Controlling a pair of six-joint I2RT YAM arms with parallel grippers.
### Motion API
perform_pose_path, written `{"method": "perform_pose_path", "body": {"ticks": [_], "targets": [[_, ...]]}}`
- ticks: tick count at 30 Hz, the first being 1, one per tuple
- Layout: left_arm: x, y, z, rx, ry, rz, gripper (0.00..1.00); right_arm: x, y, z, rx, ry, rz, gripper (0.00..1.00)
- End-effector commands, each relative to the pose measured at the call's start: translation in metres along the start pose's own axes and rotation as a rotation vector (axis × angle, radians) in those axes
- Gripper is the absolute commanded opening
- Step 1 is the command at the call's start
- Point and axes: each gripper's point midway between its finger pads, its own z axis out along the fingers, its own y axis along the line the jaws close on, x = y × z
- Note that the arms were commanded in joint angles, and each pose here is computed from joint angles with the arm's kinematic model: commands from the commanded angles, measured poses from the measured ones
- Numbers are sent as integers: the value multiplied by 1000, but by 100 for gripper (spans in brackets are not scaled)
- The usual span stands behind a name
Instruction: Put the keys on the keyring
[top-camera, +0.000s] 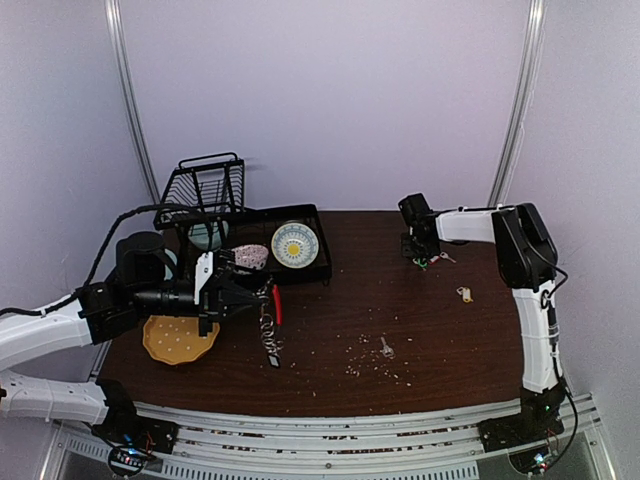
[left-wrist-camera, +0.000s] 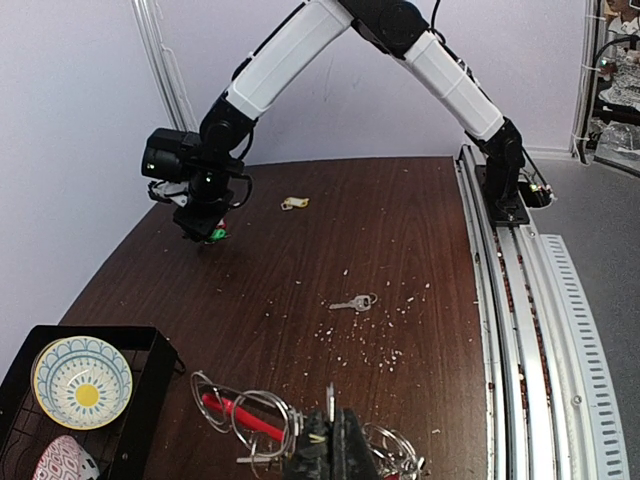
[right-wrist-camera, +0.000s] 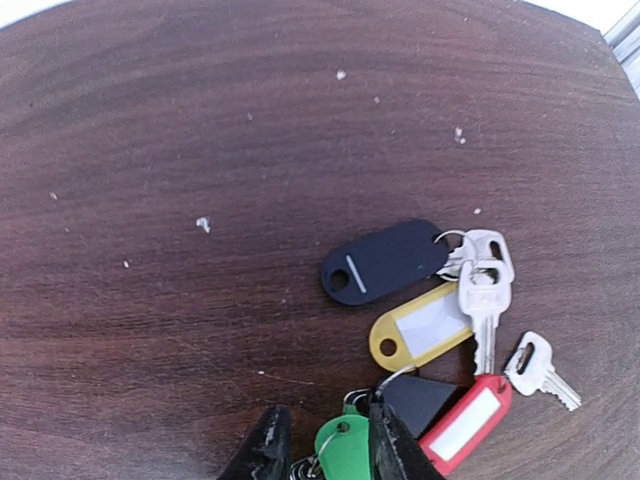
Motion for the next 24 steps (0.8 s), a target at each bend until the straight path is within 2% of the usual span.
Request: {"method": "perform_pose_path", "body": {"ticks": [1,11,17,20,24], "targets": [[-18,0,-1,2,-62,51,0,-2,-2,1,27,2,-16,27],[-24,-2,-4,9,-87,55,0,6,-9,-3,51,15,-29,1],[-31,-5,-8,16,-120,66,0,0,-16,-17,56,-7,-43,0],[-33,-5,-9,11,-127,69,0,-5,0,-40,-56,-10,-86,0],[-39,-7,-12,15,-154,75,0,9,52,-100,-292,-32,-284,0]]}}
